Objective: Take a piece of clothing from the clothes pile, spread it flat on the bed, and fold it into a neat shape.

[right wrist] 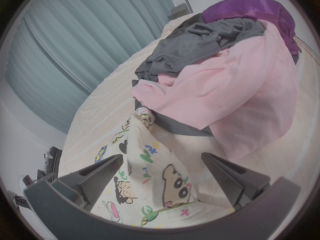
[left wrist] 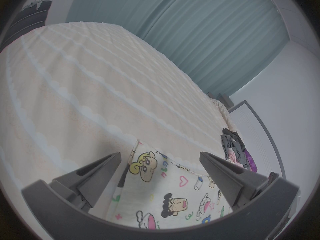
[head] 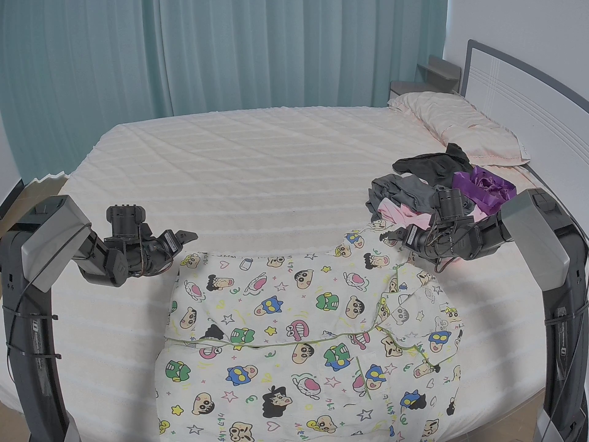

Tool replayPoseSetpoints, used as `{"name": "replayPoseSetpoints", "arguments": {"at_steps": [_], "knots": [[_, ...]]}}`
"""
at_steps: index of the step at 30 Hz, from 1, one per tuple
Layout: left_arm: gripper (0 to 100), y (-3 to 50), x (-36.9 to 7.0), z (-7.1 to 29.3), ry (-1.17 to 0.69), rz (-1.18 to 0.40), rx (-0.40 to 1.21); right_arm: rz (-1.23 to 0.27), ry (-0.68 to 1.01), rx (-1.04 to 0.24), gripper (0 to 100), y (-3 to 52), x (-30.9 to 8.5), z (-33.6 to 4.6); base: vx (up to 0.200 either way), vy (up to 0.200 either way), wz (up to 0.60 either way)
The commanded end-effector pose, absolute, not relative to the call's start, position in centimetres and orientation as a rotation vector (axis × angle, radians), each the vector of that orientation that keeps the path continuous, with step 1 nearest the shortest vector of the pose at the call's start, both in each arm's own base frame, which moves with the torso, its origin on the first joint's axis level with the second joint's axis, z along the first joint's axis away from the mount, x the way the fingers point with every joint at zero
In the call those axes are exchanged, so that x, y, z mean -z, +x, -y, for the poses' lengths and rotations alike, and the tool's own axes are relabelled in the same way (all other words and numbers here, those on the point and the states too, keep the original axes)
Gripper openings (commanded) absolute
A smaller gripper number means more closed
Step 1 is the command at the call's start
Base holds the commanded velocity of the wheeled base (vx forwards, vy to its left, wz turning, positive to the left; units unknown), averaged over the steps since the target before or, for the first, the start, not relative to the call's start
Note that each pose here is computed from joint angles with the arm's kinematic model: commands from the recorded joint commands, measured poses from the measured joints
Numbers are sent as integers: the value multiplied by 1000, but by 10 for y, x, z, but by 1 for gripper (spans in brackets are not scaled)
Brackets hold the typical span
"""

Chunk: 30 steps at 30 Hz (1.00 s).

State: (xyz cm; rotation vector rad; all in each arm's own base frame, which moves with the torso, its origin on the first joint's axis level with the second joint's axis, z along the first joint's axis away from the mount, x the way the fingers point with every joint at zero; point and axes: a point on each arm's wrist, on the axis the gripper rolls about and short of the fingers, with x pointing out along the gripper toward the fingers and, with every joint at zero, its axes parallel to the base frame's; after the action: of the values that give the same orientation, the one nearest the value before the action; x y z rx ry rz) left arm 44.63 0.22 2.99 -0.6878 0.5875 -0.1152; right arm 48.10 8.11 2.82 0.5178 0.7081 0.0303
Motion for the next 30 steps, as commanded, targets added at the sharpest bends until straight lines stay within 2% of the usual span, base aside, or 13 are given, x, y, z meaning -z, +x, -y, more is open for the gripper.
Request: {"name": "replayPoseSetpoints", "arguments": {"at_steps": [1, 17, 18, 30], "knots": [[100, 457, -8, 1, -686, -621, 114, -690, 516, -40, 100, 478, -40, -82, 0, 0, 0], [100, 471, 2, 10, -678, -634, 121, -705, 521, -44, 100, 479, -31, -86, 0, 0, 0], [0, 471, 1, 10, -679, -635, 119, -707, 518, -47, 100, 479, -30, -87, 0, 0, 0], [0, 474, -5, -13, -682, -589, 51, -657, 511, -90, 100, 483, -29, -100, 0, 0, 0]]}}
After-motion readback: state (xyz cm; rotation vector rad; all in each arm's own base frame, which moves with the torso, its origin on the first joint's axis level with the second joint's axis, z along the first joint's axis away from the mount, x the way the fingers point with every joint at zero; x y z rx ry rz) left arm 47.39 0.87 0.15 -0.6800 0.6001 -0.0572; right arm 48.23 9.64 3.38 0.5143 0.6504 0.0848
